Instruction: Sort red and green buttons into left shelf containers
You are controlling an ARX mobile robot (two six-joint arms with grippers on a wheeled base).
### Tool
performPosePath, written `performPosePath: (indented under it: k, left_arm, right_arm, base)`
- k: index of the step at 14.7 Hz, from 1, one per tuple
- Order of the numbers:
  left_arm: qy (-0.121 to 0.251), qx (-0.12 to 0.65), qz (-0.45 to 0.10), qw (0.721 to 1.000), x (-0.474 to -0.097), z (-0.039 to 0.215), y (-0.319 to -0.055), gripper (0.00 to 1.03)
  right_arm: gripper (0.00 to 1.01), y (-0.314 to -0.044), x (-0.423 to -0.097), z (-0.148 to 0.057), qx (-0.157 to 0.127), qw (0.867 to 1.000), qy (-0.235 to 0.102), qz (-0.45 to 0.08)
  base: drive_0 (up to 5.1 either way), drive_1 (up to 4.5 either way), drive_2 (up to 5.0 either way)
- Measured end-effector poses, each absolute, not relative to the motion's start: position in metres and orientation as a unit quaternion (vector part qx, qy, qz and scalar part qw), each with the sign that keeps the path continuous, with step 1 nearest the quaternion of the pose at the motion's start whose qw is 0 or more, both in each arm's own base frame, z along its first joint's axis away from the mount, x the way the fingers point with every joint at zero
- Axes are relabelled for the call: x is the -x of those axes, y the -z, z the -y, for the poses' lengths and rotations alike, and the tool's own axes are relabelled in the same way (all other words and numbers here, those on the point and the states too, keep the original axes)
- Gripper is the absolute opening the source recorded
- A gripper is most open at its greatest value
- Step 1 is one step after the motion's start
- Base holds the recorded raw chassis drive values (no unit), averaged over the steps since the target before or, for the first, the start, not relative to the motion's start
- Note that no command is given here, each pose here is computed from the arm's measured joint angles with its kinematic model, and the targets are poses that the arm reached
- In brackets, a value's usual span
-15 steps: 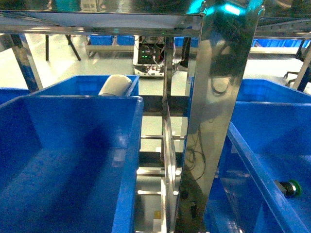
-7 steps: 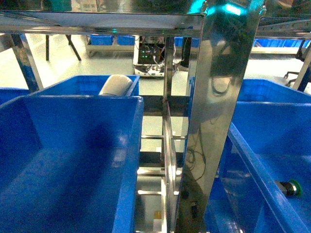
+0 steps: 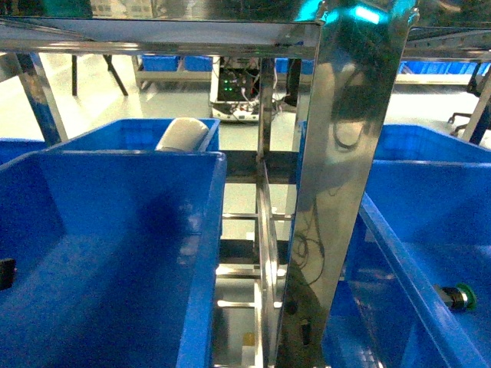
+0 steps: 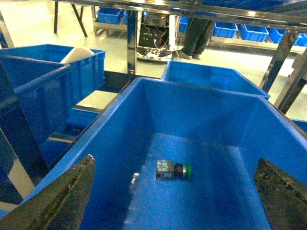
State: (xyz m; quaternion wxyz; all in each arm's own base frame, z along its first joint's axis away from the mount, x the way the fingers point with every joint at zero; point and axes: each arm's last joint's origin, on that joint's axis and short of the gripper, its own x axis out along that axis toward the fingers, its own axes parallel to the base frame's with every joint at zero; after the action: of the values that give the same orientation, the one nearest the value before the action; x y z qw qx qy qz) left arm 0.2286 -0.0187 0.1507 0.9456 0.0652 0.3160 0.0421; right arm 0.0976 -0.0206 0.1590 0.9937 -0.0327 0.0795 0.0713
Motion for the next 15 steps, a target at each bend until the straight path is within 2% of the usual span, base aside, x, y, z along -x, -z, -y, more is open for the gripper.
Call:
performPosePath:
  k: [6, 8, 10, 11, 12, 13, 15]
  left_arm:
    - [-0.052, -0.050, -0.400, 0.914, -0.270, 0.004, -0.098, 0.28]
    - [-0.056, -0.051, -0.403, 0.912, -0.272, 0.002, -0.095, 0.55]
    - [-0.056, -0.050, -0.397, 0.915, -0.273, 0.002, -0.096, 0.75]
    - [-0.052, -0.045, -0.390, 0.918, -0.272, 0.002, -0.100, 0.91]
    - [-0.048, -0.044, -0.381, 0.922, -0.270, 0.004, -0.105, 1.00]
    - [-0.044, -0.040, -0.378, 0.924, -0.266, 0.006, -0.107, 0.97]
    - [-0.042, -0.020, -0.396, 0.917, -0.250, 0.008, -0.100, 0.98]
  right_arm:
    - [0.98, -0.159, -0.098, 0.021, 0.032, 0.994, -0.071, -0.080]
    - [0.98, -0.159, -0.098, 0.021, 0.032, 0.994, -0.071, -0.080]
    - [0.98, -0.159, -0.098, 0.021, 0.032, 0.994, -0.071, -0.080]
    - [0.98, -0.159, -0.098, 0.021, 0.032, 0.994, -0.071, -0.080]
    - [0.98, -0.159, -0.098, 0.021, 0.032, 0.994, -0.071, -0.080]
    - [0.98, -0.159, -0.098, 0.021, 0.032, 0.994, -0.071, -0.080]
    - [0.98, -0.159, -0.098, 0.021, 0.032, 0.994, -0.071, -0.080]
  base:
    - [0.0, 0.00, 0.0]
    - [0.0, 0.00, 0.0]
    - [0.0, 0.00, 0.0]
    - [0.0, 0.00, 0.0]
    - [0.0, 0.00, 0.0]
    - [0.0, 0.00, 0.0]
    - [0.0, 0.00, 0.0]
